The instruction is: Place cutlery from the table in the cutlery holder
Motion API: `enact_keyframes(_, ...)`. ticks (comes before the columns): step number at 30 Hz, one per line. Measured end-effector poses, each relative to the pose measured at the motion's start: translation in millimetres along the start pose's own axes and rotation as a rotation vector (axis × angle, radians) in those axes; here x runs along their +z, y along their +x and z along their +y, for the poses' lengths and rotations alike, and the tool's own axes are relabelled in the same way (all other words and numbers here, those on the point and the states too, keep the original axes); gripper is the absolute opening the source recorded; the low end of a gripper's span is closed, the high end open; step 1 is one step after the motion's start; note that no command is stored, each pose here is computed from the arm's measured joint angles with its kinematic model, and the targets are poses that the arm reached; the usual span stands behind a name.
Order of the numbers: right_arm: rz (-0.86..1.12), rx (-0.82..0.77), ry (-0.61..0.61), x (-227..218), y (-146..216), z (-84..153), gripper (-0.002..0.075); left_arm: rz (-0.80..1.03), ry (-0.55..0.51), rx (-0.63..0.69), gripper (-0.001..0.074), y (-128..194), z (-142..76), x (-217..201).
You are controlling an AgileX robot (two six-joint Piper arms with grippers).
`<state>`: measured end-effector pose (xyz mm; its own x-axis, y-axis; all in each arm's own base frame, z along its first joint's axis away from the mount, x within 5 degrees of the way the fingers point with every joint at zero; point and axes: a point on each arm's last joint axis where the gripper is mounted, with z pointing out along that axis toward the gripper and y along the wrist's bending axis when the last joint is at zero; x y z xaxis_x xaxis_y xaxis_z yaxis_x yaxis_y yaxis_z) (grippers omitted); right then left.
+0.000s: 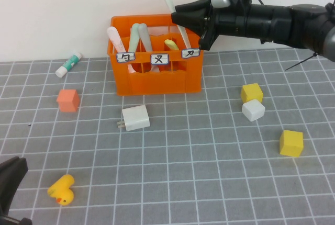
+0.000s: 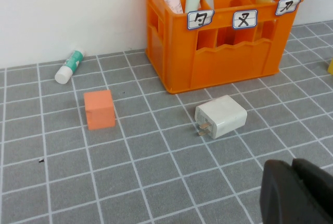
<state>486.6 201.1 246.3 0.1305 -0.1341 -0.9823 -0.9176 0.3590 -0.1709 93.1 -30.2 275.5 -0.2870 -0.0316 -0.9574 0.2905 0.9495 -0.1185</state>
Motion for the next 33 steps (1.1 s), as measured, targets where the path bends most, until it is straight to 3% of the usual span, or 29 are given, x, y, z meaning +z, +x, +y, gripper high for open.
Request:
enact_keyframes(3, -0.001, 0.007, -0.004, 0.7, -0.3, 0.8, 0.0180, 0.000, 0.000, 0.000, -0.0001, 0.0, 0.0, 0.0)
enact_keyframes(10, -0.001, 0.045, -0.004, 0.7, -0.3, 0.8, 0.0545, 0.000, 0.000, 0.000, -0.0001, 0.0, 0.0, 0.0)
enact_keyframes(17, -0.032, 0.031, -0.017, 1.4, -11.6, -1.4, 0.0606, 0.000, 0.000, 0.000, -0.0001, 0.0, 0.0, 0.0)
enact_keyframes(19, -0.068, 0.025, -0.045, -0.1, -23.5, -2.5, 0.0581, 0.000, 0.000, 0.000, -0.0001, 0.0, 0.0, 0.0)
enact_keyframes(21, -0.110, 0.042, -0.077, -4.9, -42.3, -3.7, 0.0503, 0.000, 0.000, 0.000, -0.0001, 0.0, 0.0, 0.0)
enact_keyframes(24, -0.163, 0.049, -0.099, -18.9, -80.5, -6.2, 0.0280, -0.002, 0.004, -0.012, -0.0001, -0.1, -0.3, 0.0)
enact_keyframes(25, -0.173, 0.023, -0.103, -26.9, -97.1, -6.8, 0.0170, -0.002, 0.005, -0.015, -0.0001, -0.2, -0.4, 0.0)
enact_keyframes(27, -0.157, -0.077, -0.093, -42.5, -128.6, -6.1, 0.0082, -0.003, 0.006, -0.019, -0.0001, -0.2, -0.5, 0.0)
enact_keyframes(30, -0.077, -0.246, -0.060, -67.2, -176.0, 3.9, 0.0029, -0.004, 0.005, -0.017, -0.0001, -0.4, -0.5, 0.0)
enact_keyframes(33, 0.131, -0.345, 0.004, -89.8, -204.8, 16.2, 0.0013, -0.007, 0.005, -0.012, -0.0001, -0.6, -0.4, 0.0)
